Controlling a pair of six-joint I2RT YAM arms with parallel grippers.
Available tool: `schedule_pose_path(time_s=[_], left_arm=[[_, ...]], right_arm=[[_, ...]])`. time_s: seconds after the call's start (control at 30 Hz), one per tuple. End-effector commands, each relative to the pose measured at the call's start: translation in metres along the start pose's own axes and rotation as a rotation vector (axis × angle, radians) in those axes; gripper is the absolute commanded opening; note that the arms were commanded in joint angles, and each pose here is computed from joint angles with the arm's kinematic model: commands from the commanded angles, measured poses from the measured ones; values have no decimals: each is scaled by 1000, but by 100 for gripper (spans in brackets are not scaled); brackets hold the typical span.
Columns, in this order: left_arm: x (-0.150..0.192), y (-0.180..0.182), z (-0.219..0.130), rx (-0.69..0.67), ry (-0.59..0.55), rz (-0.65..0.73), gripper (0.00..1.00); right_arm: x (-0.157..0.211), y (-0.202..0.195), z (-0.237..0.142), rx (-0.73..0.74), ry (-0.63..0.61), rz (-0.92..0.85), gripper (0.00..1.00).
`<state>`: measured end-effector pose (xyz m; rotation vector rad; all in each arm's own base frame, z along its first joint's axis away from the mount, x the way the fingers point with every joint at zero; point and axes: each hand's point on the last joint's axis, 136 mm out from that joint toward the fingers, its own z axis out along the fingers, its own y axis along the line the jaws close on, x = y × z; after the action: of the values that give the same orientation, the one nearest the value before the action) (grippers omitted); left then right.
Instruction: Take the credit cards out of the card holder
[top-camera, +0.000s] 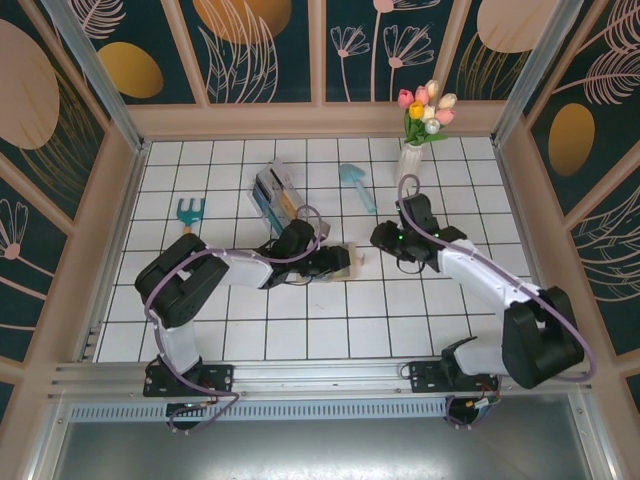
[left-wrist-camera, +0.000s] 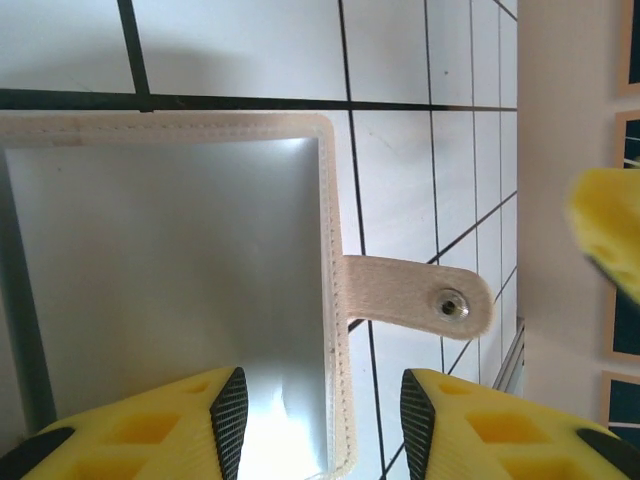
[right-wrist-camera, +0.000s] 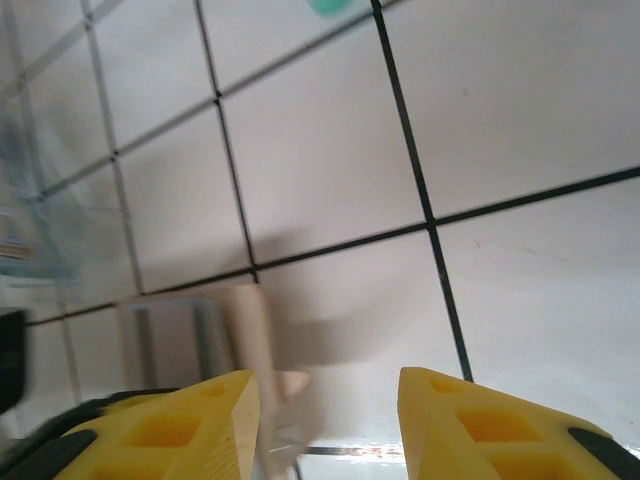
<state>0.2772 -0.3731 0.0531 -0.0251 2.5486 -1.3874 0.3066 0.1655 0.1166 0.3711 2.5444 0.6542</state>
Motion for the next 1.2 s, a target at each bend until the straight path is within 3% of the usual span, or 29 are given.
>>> schedule_pose_path(time_s=[0.0,0.2,0.47,0.67,0.87,1.03,1.17], left_arm=[[-4,-6,9,18,-10,4,47],[-2,18,14,-77,-11,0,41],[2,36,8,-163,-23,-12,19],[4,25,3,-136,0,-1,3],[-9,2,-25,-137,-43,45,4],[-26,44,-62,-305,-152,-10,7],[-30,63,-73,-361,-184,-27,7]], right_arm=[[-3,21,-6,-115,-2,3,42],[9,45,10,-227,103,-2,33],[31,54,51,-230,237,-7,16],[45,46,78,-184,308,-9,14],[58,31,96,-139,361,-4,13],[53,50,84,-203,348,-48,15],[52,71,73,-246,332,-85,19]])
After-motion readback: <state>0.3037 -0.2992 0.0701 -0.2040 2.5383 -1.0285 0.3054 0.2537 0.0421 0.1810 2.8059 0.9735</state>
